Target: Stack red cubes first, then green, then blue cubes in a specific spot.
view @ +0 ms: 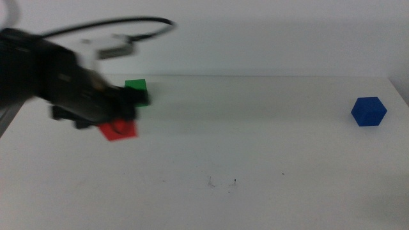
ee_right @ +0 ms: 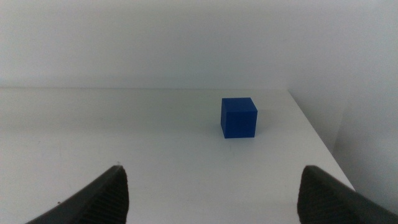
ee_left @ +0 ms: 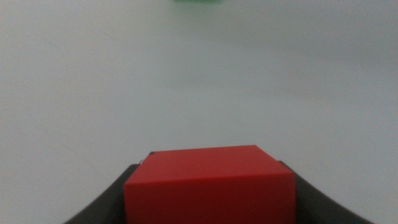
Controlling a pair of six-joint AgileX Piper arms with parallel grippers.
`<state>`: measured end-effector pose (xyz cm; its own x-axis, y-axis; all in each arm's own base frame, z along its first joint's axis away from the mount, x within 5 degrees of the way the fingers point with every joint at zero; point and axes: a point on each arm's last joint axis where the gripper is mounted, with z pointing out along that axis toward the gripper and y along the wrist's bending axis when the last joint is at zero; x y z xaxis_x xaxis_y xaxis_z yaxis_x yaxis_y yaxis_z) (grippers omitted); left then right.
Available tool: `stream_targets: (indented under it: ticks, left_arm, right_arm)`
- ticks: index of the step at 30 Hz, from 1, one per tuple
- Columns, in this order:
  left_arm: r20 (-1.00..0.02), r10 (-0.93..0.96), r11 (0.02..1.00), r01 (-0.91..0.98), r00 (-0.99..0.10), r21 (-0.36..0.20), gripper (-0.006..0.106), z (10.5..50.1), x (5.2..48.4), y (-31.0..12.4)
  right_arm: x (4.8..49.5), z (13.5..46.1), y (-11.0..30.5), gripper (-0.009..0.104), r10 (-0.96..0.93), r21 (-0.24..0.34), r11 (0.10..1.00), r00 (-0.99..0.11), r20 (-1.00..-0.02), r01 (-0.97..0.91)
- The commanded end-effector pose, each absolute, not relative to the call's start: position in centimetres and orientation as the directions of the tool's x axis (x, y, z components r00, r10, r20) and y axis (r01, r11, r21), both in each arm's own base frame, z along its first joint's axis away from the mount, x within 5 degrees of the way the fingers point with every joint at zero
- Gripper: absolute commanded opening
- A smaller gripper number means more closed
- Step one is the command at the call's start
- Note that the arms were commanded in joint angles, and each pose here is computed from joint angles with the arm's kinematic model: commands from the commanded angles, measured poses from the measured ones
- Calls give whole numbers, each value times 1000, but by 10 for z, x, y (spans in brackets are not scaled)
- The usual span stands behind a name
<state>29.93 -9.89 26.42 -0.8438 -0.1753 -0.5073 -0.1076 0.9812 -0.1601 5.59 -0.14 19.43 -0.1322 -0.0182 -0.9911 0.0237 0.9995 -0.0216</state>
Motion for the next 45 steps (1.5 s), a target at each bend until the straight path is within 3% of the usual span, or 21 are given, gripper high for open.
stream_targets:
  ticks: [1, 5, 12, 16, 27, 33, 39, 41, 45]
  left_arm:
    - [-503, -182, 983, -143, -845, -116, -2, 268, 286, -130]
    - [-443, -83, 996, -61, -893, -63, -2, 267, 285, -195]
    - [-422, -7, 996, 32, -907, -85, -2, 233, 298, -264]
    - [-371, -46, 994, -6, -927, -107, -2, 209, 301, -276]
    - [-377, -37, 988, 22, -925, -151, -2, 180, 309, -290]
    - [-357, -29, 992, 18, -934, -127, 1, 167, 310, -291]
    - [-342, -3, 995, 32, -940, -99, 8, 158, 310, -291]
    - [-361, 7, 994, 47, -932, -103, 24, 158, 312, -292]
    - [-357, -1, 992, 43, -934, -115, 37, 156, 312, -293]
  right_arm:
    - [56, 194, -2, 93, -31, -35, 999, -123, -992, 29]
    - [56, 194, -2, 93, -31, -35, 999, -123, -992, 29]
    - [56, 194, -2, 93, -31, -35, 999, -123, -992, 29]
    - [56, 194, -2, 93, -31, -35, 999, -123, -992, 29]
    - [56, 194, -2, 93, -31, -35, 999, -123, -992, 29]
    - [56, 194, -2, 93, -31, -35, 999, -123, -992, 29]
    - [56, 194, -2, 93, -31, -35, 999, -123, -992, 29]
    - [56, 194, -2, 93, -31, -35, 999, -123, -992, 29]
    - [56, 194, -2, 93, -31, -35, 999, -123, -992, 29]
